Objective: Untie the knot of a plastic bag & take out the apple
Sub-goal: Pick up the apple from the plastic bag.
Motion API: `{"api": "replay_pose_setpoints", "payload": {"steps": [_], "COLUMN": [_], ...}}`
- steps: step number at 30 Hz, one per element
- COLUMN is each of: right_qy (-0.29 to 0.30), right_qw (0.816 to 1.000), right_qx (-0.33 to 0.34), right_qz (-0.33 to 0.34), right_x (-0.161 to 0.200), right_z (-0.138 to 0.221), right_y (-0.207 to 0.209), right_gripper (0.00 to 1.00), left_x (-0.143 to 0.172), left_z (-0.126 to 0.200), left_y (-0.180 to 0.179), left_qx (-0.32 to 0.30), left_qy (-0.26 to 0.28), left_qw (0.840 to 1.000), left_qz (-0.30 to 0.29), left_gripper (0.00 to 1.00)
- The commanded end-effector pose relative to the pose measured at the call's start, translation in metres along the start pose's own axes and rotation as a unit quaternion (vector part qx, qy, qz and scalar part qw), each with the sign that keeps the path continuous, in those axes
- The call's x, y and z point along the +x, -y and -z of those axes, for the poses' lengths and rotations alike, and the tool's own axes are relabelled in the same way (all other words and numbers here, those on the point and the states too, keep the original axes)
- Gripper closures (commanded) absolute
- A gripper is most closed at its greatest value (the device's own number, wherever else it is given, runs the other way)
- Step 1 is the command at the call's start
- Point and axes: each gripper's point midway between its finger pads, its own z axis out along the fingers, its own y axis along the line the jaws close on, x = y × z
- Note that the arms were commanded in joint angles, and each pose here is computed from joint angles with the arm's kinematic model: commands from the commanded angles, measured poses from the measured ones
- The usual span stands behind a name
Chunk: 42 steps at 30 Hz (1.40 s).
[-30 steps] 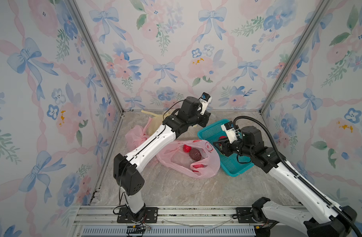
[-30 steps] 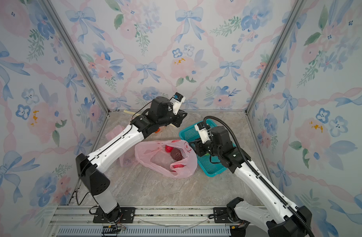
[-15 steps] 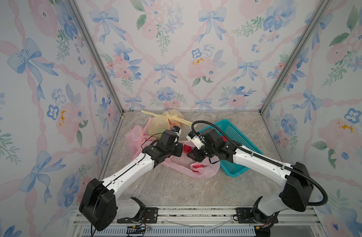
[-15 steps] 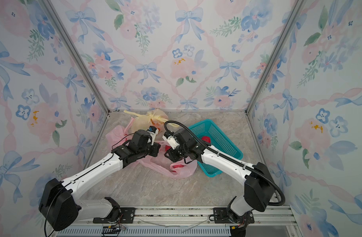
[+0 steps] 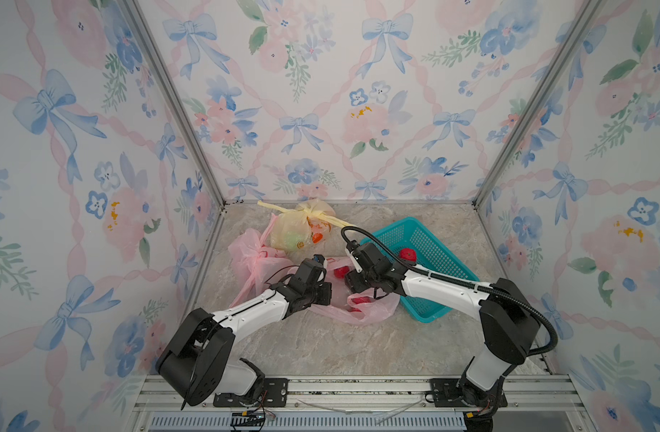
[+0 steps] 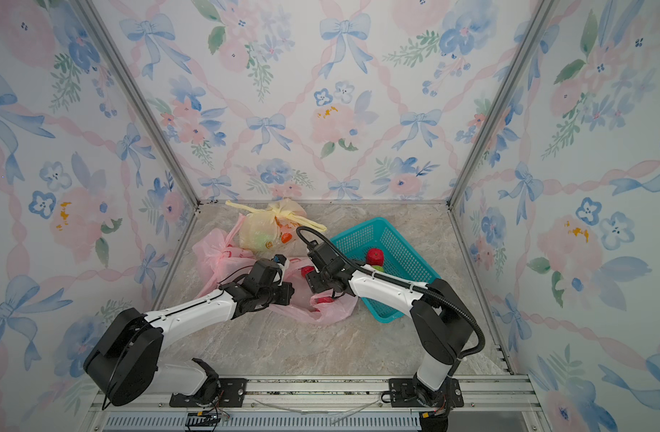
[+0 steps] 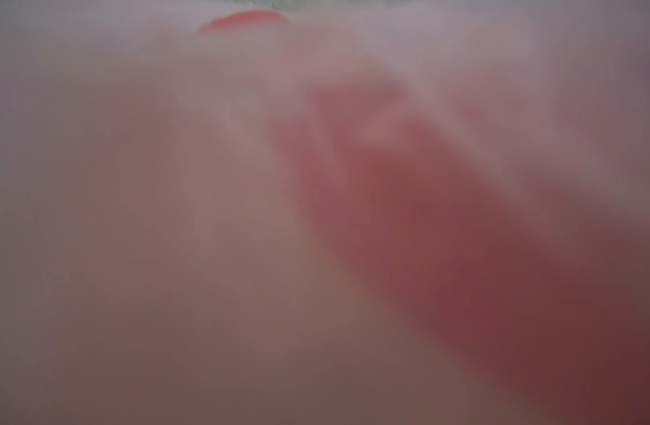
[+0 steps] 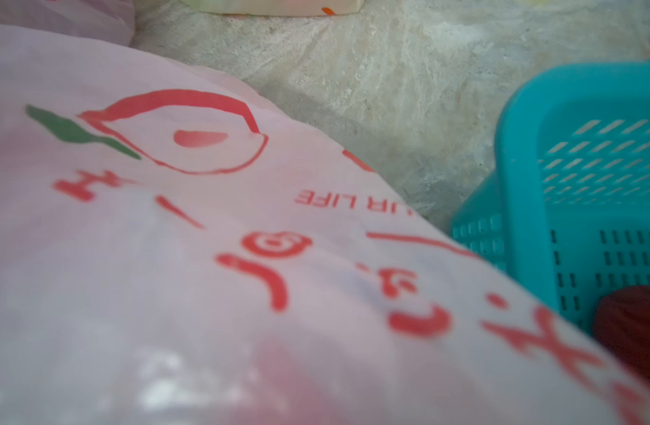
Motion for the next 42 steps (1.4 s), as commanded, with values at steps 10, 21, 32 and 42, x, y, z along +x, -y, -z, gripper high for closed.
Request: {"api": "replay_pose_setpoints", "payload": {"steps": [10,21,32,42], "right_qy": [-0.022,-0.012,0.02,0.024], "right_qw": [0.999,0.999,0.999,0.981], "right_qx": [0.041,0.049,-0.039,-0.187], "right_qz": [-0.005,-0.009,0.014,0.036], "right_x": [0.005,-0.005,-0.021,-0.025], "right_z": [-0.038,-0.052,-0.007,0.04], "right_y": [0.013,0.019,-0.001,-0.041], "right_gripper": [0.15,0.46,0.65,0.72], "left_x": [0.006,-0.002,-0.018,-0.048], "left_z": [-0.014,-0.011,-0.001,0.022], "left_y": [0.003,-0.001,-0.006,-0.013], "left_qx": [0.021,0.011,-0.014,-0.05], "left_qy": [-0.012,-0.001,0.029,0.092], "left_qw": [1.0,1.0,0.999,0.994], "left_qz": [0.006,0.005,0.002,-0.002], "left_gripper": [0.89,0.89,0.88,0.82]}}
